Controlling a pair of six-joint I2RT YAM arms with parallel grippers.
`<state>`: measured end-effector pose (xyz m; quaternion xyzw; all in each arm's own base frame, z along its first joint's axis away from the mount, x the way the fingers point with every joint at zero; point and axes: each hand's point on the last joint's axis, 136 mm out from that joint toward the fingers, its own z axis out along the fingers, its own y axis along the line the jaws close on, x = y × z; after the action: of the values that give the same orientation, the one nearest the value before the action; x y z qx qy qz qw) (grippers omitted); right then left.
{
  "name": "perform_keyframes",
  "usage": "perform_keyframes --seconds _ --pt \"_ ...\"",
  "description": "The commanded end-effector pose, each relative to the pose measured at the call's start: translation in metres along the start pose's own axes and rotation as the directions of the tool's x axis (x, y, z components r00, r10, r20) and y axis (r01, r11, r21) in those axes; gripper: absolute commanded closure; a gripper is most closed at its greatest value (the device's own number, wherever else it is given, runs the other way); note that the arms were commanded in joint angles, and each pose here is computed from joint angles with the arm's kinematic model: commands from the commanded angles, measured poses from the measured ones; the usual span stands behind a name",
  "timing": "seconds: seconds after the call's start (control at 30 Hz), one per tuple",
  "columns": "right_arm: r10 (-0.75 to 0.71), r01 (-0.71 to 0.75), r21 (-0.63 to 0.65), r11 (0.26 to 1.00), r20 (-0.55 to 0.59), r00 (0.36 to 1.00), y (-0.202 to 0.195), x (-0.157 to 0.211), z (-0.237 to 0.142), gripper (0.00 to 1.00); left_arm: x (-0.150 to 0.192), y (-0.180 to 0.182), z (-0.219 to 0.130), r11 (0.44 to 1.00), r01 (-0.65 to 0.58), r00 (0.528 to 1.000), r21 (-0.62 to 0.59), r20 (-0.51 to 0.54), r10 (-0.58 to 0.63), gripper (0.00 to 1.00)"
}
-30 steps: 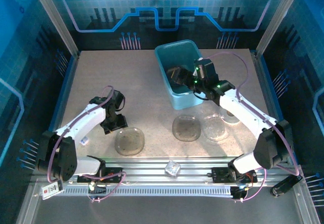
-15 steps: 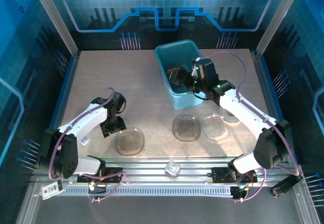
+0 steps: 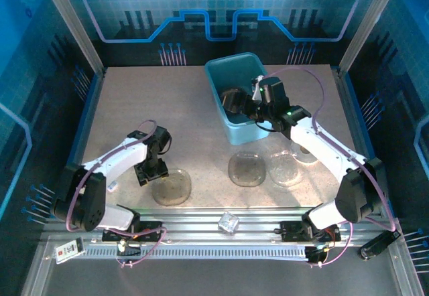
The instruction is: Place the plates into the plastic bin on the countertop
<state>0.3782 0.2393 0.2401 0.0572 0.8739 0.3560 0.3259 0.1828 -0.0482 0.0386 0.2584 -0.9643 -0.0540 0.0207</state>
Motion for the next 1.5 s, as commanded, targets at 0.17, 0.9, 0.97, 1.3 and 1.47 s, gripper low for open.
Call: perform_keyframes --seconds 0.17,0.9,0.97,1.3,1.47 --pt "-0.003 0.003 -0.027 1.0 0.029 1.0 -0.003 -0.014 -0.003 0.05 0.012 0.007 0.012 0.996 -0.03 0.999 -0.083 -0.042 0.026 0.46" --pt "0.006 -0.005 -0.021 1.0 0.034 0.999 -0.005 -0.015 -0.007 0.05 0.022 -0.008 0.031 1.0 -0.018 0.997 0.018 -0.07 0.019 0.53" --pt "0.004 -0.004 -0.018 1.0 0.037 0.999 -0.005 -0.016 -0.007 0.05 0.021 -0.01 0.03 0.999 -0.014 0.998 0.03 -0.064 0.015 0.55" --pt "0.009 -0.009 -0.017 1.0 0.033 0.999 -0.006 -0.015 -0.005 0.05 0.022 -0.023 0.028 0.995 0.025 0.997 0.098 -0.074 -0.018 0.64" --pt "0.014 -0.013 -0.019 1.0 0.029 0.999 -0.006 -0.015 -0.003 0.05 0.021 -0.025 0.025 0.992 0.038 0.998 0.119 -0.063 -0.03 0.66"
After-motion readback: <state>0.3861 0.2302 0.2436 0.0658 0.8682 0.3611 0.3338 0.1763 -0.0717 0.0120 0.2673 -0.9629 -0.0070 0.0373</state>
